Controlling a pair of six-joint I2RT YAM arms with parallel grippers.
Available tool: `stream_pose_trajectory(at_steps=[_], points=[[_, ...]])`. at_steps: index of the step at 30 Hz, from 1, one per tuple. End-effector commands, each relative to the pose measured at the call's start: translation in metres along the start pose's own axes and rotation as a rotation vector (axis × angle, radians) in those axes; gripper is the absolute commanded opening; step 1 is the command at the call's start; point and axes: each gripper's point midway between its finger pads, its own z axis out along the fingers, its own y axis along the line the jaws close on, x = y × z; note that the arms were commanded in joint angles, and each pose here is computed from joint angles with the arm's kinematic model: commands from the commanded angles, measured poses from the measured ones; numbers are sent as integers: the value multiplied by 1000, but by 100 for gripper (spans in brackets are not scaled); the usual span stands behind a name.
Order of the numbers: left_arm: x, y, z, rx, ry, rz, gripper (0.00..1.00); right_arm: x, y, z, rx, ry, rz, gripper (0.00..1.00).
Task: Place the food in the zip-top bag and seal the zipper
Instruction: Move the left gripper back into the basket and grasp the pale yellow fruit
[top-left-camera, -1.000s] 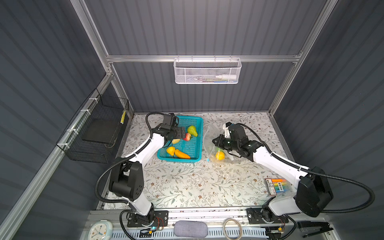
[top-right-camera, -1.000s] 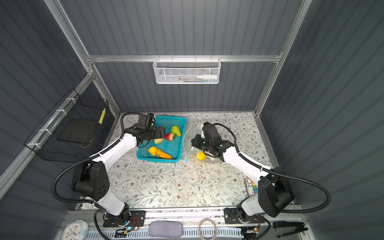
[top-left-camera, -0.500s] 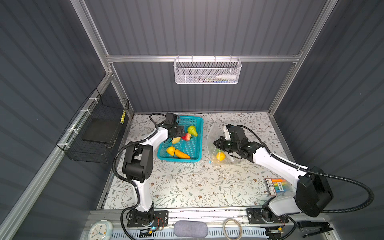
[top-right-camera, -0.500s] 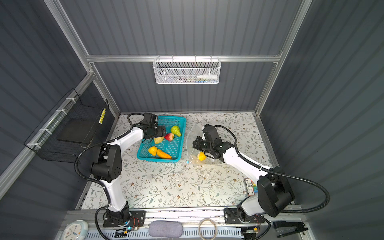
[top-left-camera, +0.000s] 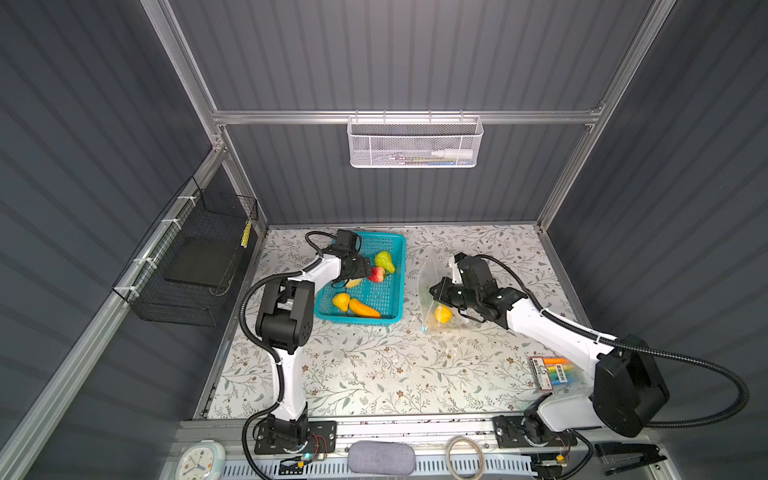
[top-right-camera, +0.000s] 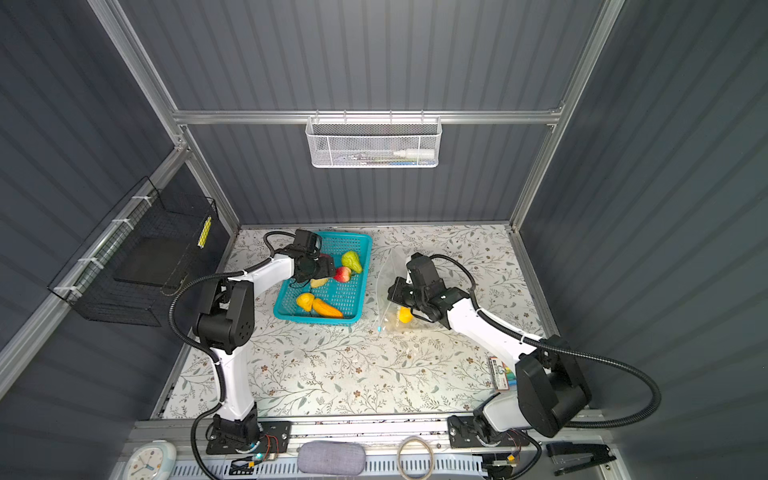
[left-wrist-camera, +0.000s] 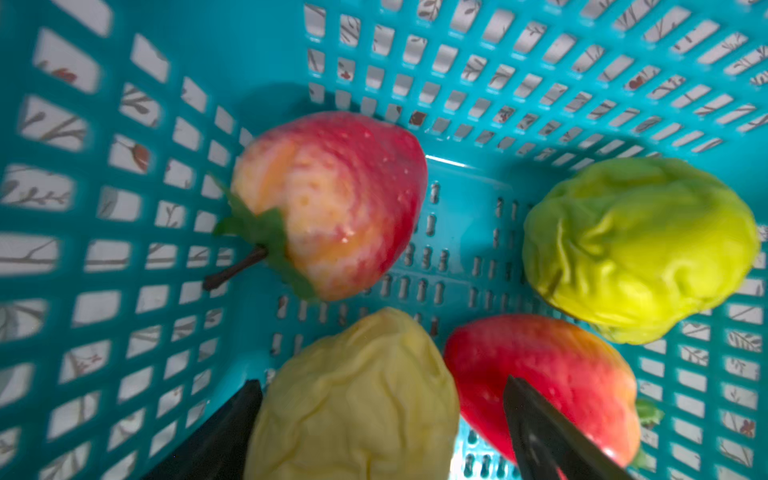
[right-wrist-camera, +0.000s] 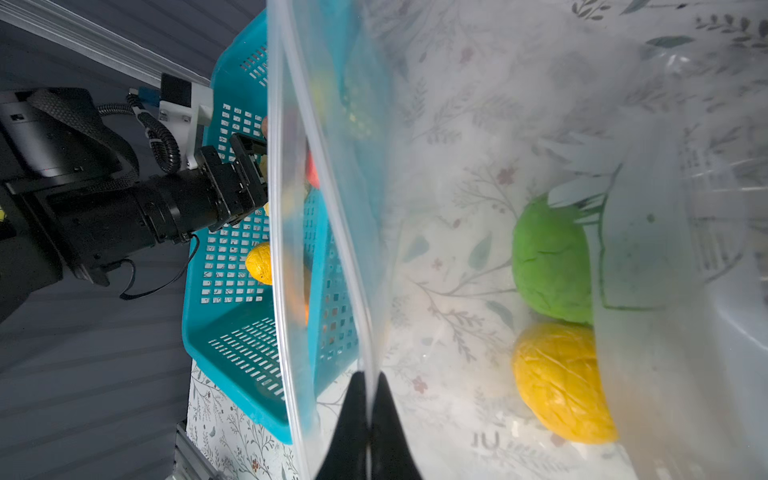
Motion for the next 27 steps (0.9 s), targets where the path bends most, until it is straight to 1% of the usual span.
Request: stream_pose_trajectory(at_steps=[1, 6, 10, 12, 13, 16, 18, 23, 27], points=[[-1, 0, 7, 4, 22, 13, 89, -4, -2, -4, 3, -24, 0, 0], [4, 0, 11, 9, 37, 16, 83, -5, -2, -4, 5, -26, 2, 0], [7, 1, 12, 6, 44, 20, 82, -4, -2, -4, 5, -25, 2, 0], [7, 2, 11, -1, 44, 22, 79, -5, -2, -4, 5, -26, 2, 0], [8, 3, 11, -2, 45, 23, 77, -5, -2, -4, 5, -27, 2, 0], [6, 2, 9, 4, 40, 30, 64, -5, -2, -5, 6, -27, 2, 0], [4, 1, 7, 8, 33, 33, 59, -4, -3, -5, 9, -28, 3, 0], [-8, -5, -11, 24, -1, 34, 59, -5, -3, -6, 9, -31, 2, 0], [-24, -17, -46, 76, -63, 37, 59, -6, -2, -9, 6, -38, 2, 0]])
